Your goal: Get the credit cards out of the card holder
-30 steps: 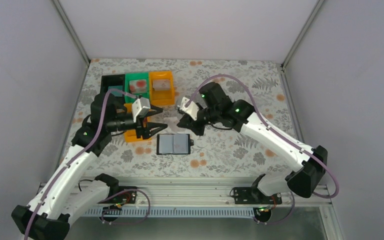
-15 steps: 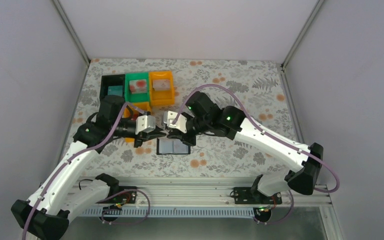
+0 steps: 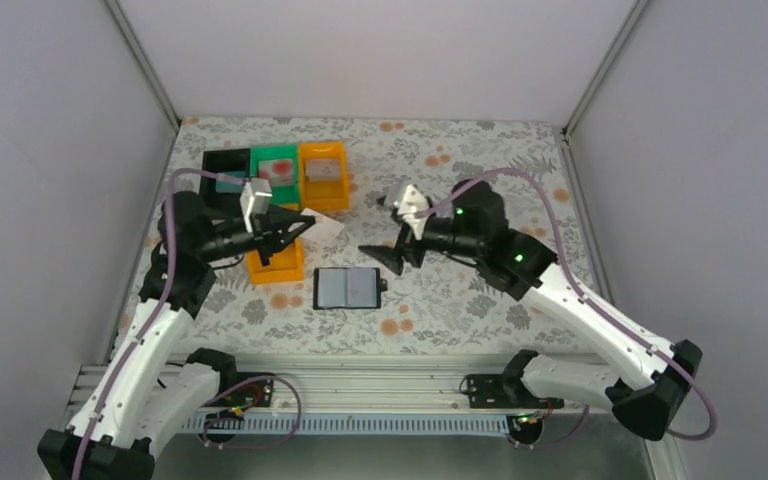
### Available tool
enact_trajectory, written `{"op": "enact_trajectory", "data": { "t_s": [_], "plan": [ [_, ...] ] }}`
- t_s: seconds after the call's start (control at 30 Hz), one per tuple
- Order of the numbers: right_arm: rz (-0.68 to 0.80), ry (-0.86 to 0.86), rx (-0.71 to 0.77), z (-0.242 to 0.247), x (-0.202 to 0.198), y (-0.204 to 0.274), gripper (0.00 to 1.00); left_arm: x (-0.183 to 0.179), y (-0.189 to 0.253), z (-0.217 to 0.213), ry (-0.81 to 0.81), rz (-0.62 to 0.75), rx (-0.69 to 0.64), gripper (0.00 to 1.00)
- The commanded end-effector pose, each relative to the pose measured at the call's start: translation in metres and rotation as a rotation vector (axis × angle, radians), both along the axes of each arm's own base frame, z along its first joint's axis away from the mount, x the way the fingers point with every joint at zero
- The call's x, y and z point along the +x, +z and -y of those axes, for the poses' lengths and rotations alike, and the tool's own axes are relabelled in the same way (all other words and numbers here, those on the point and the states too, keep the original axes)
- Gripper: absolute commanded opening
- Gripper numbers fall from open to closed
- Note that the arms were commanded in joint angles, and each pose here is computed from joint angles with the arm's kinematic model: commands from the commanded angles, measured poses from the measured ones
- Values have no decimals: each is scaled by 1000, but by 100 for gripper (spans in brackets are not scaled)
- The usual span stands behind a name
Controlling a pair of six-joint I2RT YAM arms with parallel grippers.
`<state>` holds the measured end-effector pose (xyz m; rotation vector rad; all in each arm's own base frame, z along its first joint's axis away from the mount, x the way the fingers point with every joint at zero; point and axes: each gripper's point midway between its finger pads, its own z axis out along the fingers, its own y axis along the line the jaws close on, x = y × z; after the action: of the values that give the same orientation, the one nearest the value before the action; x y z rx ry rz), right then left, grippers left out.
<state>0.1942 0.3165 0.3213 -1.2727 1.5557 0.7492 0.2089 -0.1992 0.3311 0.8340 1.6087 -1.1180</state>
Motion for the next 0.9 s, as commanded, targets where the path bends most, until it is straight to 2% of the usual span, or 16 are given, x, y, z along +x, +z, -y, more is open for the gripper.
{"op": "enact_trajectory", "data": {
  "t_s": [0.0, 0.1, 0.23, 0.3, 0.37, 0.5, 0.6, 0.63, 0.87],
  "plan": [
    [-40, 42, 345, -5, 9, 65, 99, -29, 77, -8, -64, 102, -281, 2],
    [-132, 98, 379, -22, 12, 72, 99, -37, 73, -8, -87, 115, -276, 2],
    [-205, 311, 356, -39, -10, 73, 99, -36, 64, -9, -73, 89, -268, 2],
    [-229, 356, 329, -43, -14, 68, 93, -35, 61, -9, -62, 77, -267, 2],
    [-242, 381, 318, -44, -17, 65, 81, -34, 59, -10, -58, 74, -267, 2],
    [-272, 406, 302, -46, -20, 61, 44, -30, 55, -10, -44, 51, -266, 2],
    [-287, 386, 283, -50, -15, 58, 7, -26, 53, -10, -29, 41, -266, 2],
    [-291, 371, 277, -51, -12, 56, 4, -25, 53, -10, -24, 38, -266, 2],
    [-341, 297, 233, -50, -3, 48, 4, -18, 49, -12, 13, 27, -255, 2]
  ]
}}
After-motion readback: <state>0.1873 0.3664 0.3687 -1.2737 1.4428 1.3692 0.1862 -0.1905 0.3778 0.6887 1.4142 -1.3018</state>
